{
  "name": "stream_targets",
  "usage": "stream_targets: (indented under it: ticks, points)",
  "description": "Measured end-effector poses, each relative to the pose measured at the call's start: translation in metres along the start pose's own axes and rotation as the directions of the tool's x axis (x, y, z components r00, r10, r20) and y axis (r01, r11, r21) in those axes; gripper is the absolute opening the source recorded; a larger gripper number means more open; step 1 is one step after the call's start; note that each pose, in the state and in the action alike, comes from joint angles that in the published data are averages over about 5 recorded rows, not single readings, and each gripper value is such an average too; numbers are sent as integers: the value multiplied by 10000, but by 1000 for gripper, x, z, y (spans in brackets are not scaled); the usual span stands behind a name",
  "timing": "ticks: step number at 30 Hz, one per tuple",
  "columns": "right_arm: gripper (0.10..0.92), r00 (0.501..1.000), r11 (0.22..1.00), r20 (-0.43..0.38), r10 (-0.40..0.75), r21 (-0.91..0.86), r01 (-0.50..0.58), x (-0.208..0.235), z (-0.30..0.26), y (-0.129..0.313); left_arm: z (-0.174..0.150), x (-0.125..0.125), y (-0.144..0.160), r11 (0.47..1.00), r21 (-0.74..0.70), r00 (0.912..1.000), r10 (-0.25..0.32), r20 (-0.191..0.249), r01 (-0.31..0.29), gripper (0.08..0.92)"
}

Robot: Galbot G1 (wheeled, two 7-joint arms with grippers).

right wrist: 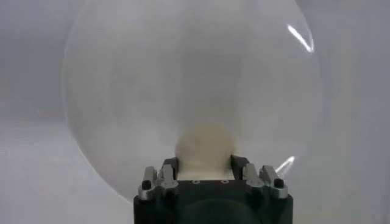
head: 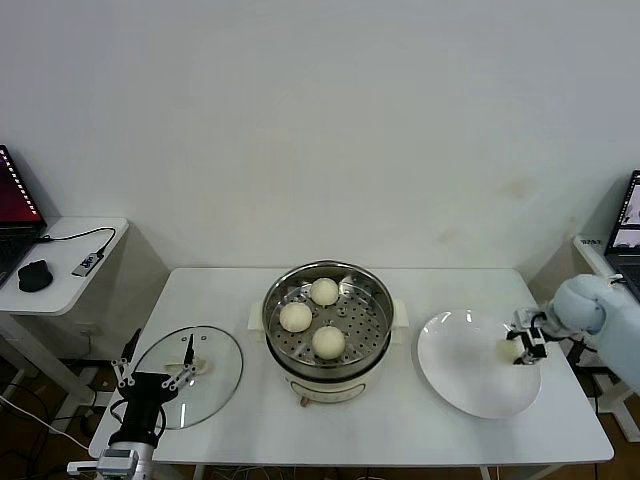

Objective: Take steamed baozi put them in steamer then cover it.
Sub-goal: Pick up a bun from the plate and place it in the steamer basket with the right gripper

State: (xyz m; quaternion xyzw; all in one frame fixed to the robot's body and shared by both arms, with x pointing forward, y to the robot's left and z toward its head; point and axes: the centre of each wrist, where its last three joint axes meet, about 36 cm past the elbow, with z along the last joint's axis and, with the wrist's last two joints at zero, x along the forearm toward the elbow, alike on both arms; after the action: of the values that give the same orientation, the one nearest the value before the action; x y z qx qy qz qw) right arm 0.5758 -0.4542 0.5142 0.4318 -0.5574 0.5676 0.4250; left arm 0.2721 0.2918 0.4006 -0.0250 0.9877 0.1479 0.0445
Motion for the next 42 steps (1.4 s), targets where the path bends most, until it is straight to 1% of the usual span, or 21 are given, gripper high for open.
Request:
stream_targets:
  ticks: [3, 8, 15, 20, 24, 31, 42]
  points:
    - [543, 9995, 9997, 191, 261, 4, -261, 22, -9, -12, -1, -1, 0, 10000, 7, 10000, 26, 34, -26, 823]
    - [543, 9945, 9972, 746, 732, 73, -739, 65, -39, -35, -2, -2, -2, 10000, 30, 9999, 85, 85, -85, 823]
    - [550, 9807, 9908, 1513, 1241, 354, -1308, 122, -99, -65, -1, -3, -2, 9999, 11, 9999, 127, 90, -127, 823]
    - [551, 9725, 9900, 1980, 1227, 447, -1340, 143, -149, -78, 1, -3, 0, 9999, -31, 9999, 96, 29, -96, 823]
    - [552, 9697, 9922, 2204, 1058, 419, -1177, 148, -187, -84, 1, -4, 1, 10000, -26, 10000, 16, 33, -16, 823]
    - [551, 9670, 9961, 2413, 812, 127, -868, 139, -244, -86, 1, -3, 0, 10000, -41, 10000, -82, 35, 82, 823]
    - [551, 9722, 9988, 2290, 495, -111, -483, 101, -310, -83, -1, -2, 3, 9995, -181, 9996, -239, 122, 242, 823]
